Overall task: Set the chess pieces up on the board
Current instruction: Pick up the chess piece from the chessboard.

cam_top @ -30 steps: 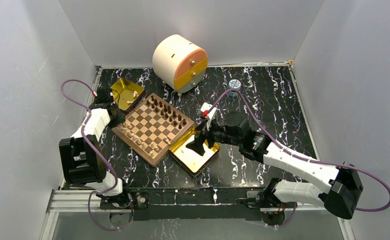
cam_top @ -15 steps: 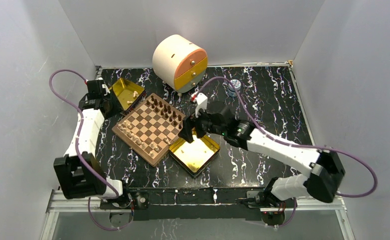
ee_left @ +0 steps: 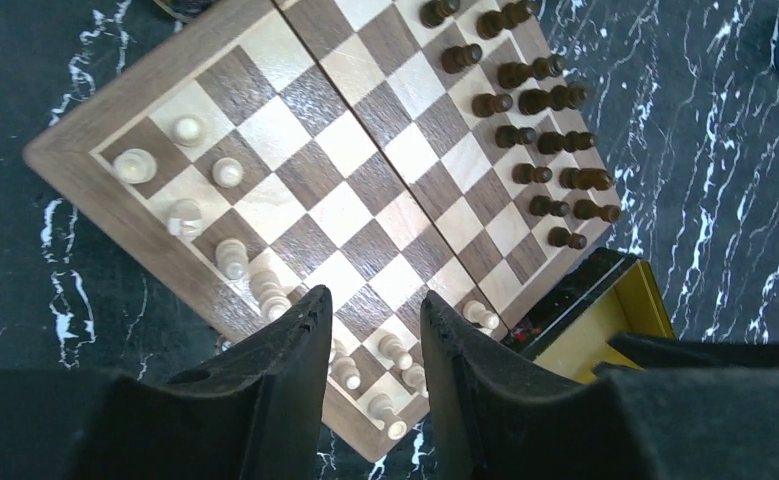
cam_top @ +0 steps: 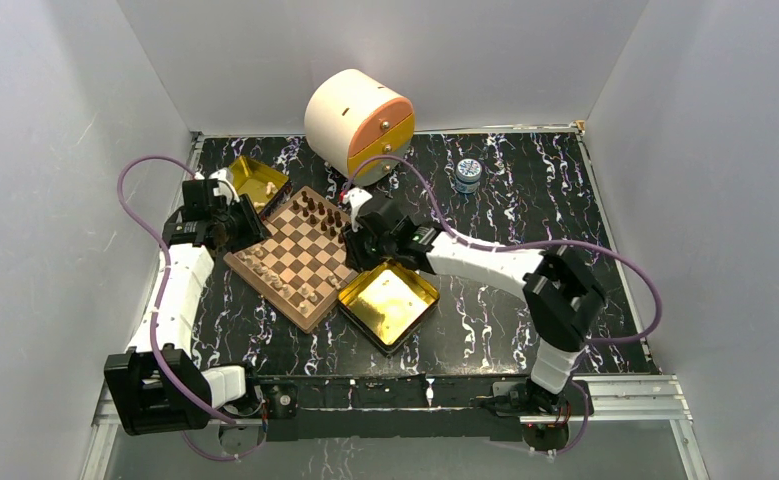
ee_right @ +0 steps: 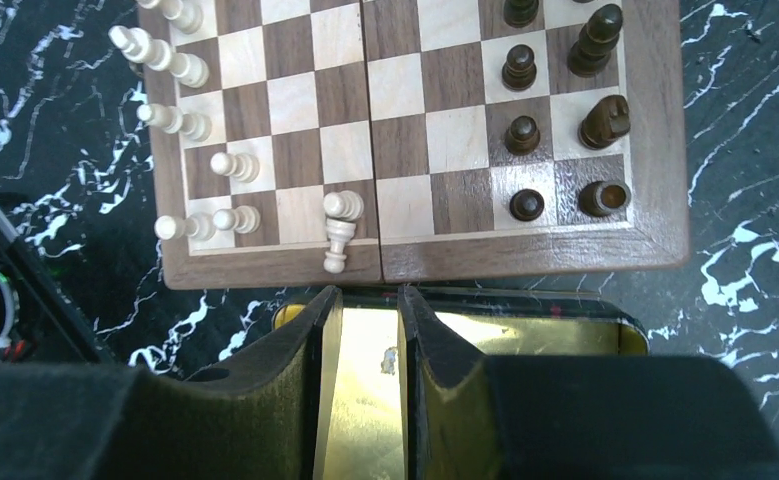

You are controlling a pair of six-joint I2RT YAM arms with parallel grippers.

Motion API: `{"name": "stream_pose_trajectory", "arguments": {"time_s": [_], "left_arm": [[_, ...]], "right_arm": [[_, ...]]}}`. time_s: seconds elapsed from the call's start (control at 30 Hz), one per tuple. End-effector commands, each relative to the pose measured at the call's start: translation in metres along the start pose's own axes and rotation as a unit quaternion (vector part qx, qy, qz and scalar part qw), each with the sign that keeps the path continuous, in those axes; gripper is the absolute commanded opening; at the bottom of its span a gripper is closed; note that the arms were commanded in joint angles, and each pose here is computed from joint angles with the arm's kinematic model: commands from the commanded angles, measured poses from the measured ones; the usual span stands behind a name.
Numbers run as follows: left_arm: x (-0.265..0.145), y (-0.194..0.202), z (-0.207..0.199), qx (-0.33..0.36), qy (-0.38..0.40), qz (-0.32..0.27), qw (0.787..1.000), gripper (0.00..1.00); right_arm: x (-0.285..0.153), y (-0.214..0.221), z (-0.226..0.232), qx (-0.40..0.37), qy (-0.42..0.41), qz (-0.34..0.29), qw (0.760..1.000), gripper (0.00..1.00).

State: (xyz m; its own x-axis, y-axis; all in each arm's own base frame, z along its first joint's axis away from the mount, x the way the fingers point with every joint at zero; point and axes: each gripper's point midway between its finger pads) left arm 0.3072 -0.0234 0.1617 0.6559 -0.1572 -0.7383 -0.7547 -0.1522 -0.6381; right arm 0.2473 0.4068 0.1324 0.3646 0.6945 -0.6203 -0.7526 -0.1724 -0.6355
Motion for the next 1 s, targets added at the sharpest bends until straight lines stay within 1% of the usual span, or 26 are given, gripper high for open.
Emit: {"name": "stream_pose_trajectory", "arguments": {"time_s": [0.0, 0.1, 0.23, 0.33, 0.53, 0.83, 0.97], "left_arm": [[-0.007, 0.001, -0.014, 0.006, 0.024, -0.001, 1.000, 0.35], [-0.008, -0.002, -0.014, -0.004, 0.020, -0.007, 1.000, 0.35], [-0.009, -0.007, -0.005, -0.019, -0.012, -0.016, 1.000, 0.36], [-0.008, -0.014, -0.005, -0.029, -0.015, -0.019, 0.999, 0.36], [-0.013, -0.033, -0.007, -0.033, -0.017, -0.038, 0.999, 0.35], [-0.011, -0.026, -0.005, -0.026, -0.017, -0.030, 0.999, 0.34], [-0.011, -0.025, -0.006, -0.024, -0.014, -0.028, 0.999, 0.34]], "right_arm": [[0.015, -0.010, 0.017, -0.021, -0.006, -0.003, 1.000, 0.35], [0.027, -0.001, 0.023, -0.032, -0.007, 0.011, 0.999, 0.35], [0.044, 0.010, 0.029, -0.044, -0.004, 0.027, 0.999, 0.38], [0.055, 0.015, 0.022, -0.057, 0.029, 0.030, 0.997, 0.38], [0.067, 0.018, 0.016, -0.081, 0.061, 0.037, 0.994, 0.37], [0.077, 0.023, 0.017, -0.091, 0.060, 0.041, 0.993, 0.35], [0.079, 0.025, 0.018, -0.091, 0.058, 0.049, 0.993, 0.35]]}}
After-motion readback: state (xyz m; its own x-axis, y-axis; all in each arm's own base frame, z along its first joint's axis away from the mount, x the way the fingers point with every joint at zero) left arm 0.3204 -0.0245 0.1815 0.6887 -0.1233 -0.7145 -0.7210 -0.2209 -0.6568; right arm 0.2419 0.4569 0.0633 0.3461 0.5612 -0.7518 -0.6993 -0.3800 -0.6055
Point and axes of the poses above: each gripper's point midway between its finger pads, its own x axis out along the fingers, its own z axis along the line the jaws close on, y = z × x, and after that the axes turned 14 degrees about x, right-handed
